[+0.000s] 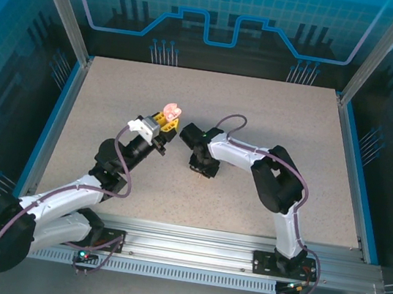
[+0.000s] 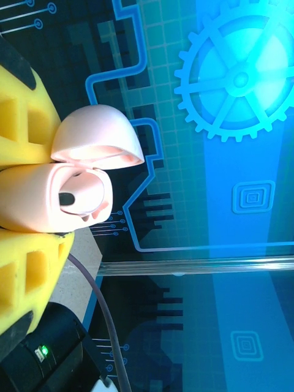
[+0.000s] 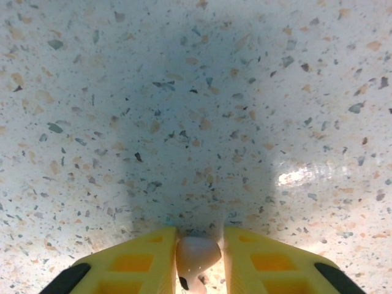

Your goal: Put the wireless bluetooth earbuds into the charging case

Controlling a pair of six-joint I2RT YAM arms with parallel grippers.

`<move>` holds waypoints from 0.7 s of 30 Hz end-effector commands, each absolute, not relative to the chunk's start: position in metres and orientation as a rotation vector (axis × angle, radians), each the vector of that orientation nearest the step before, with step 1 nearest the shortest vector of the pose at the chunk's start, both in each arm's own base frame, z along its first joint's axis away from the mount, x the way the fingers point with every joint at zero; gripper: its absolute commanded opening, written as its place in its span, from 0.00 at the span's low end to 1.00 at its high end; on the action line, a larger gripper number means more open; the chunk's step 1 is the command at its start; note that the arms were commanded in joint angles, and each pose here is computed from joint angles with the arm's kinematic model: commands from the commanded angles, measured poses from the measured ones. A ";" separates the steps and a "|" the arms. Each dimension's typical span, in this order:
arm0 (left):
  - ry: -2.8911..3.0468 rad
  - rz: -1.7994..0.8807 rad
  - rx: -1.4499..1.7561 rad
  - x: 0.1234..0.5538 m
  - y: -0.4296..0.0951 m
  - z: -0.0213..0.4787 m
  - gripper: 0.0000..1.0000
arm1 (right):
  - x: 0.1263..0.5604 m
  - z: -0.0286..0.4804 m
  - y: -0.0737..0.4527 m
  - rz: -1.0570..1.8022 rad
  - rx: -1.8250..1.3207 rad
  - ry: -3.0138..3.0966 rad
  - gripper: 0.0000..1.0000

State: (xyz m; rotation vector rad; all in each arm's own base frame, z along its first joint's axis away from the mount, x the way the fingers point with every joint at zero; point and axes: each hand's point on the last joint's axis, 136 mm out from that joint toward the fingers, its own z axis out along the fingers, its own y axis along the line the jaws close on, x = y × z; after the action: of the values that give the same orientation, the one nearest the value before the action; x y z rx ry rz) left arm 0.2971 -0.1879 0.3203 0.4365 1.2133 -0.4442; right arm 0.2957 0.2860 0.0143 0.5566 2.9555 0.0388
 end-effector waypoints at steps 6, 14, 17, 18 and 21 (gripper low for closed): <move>1.164 -0.471 0.404 0.291 -0.183 0.335 0.00 | 0.291 -0.002 0.279 0.109 0.445 2.963 0.22; 1.172 -0.475 0.410 0.290 -0.183 0.334 0.00 | 0.301 0.030 0.283 0.243 0.279 2.853 0.21; 1.174 -0.475 0.413 0.290 -0.183 0.335 0.00 | 0.307 0.056 0.282 0.289 0.226 2.786 0.21; 1.174 -0.476 0.418 0.289 -0.183 0.335 0.00 | 0.309 0.065 0.282 0.303 0.208 2.764 0.20; 1.168 -0.484 0.426 0.287 -0.185 0.339 0.00 | 0.316 0.099 0.279 0.357 0.169 2.686 0.20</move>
State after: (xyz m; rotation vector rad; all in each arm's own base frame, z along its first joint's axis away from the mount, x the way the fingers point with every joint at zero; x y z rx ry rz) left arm 0.2926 -0.1859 0.3264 0.4224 1.2037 -0.4693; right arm 0.2991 0.2822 0.0555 0.2280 2.8119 0.2879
